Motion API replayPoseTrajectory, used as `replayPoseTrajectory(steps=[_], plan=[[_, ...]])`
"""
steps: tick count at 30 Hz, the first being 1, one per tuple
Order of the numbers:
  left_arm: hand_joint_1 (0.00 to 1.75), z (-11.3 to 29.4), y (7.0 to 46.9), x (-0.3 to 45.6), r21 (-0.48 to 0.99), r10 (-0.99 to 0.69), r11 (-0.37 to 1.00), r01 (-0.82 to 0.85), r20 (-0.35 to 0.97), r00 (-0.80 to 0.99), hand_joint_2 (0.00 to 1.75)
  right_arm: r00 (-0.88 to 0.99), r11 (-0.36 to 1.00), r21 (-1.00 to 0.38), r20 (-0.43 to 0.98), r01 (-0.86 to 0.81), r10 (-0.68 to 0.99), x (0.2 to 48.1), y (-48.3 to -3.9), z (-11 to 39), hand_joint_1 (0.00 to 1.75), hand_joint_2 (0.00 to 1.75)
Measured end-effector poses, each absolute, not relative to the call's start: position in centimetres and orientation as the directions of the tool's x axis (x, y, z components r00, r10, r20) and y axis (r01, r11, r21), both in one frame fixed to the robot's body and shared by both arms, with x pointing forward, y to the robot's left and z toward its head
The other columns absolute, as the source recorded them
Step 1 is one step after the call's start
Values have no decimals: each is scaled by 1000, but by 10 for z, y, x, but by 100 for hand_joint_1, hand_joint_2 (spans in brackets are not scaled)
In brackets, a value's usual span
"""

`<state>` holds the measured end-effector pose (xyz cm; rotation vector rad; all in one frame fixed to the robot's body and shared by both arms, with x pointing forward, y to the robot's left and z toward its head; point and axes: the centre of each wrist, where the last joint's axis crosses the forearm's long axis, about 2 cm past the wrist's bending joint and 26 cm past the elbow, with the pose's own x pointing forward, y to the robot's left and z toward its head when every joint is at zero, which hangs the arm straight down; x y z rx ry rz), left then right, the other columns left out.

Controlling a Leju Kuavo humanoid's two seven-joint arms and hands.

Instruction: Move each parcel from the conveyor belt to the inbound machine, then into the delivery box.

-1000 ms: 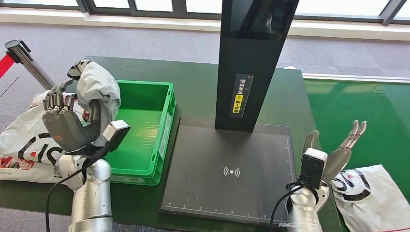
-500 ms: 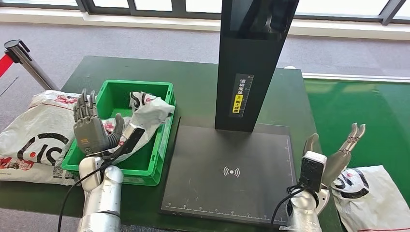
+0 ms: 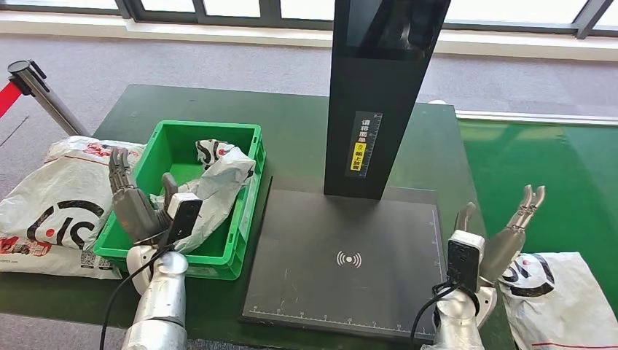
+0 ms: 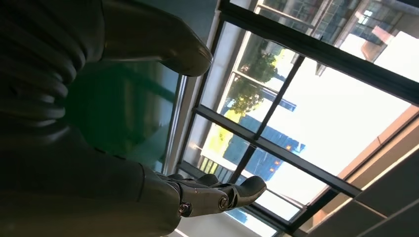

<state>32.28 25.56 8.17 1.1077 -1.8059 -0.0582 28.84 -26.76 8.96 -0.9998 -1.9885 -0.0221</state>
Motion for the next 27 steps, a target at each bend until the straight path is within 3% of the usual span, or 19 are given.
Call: replayPoseTrajectory(steps=[3,7,10,13,27], plan=[[0,84,247,320,351,-597,636,-687,788,-149,0,-176,520,-561,553,644,815,293,-283,93,0,175],[0,90,238,320,214,-471,720,-660,849,-240,175,2,334,-725,420,602,908,294,-302,89,0,175],[0,95,234,320,-78,-143,867,-492,907,-396,175,256,164,-850,326,501,910,293,-314,82,0,175],[0,99,236,319,-304,128,909,-285,854,-504,175,438,74,-901,277,427,855,291,-332,71,0,175],[0,87,270,306,-445,297,883,-149,776,-557,175,585,26,-948,217,316,782,274,-389,44,0,175]])
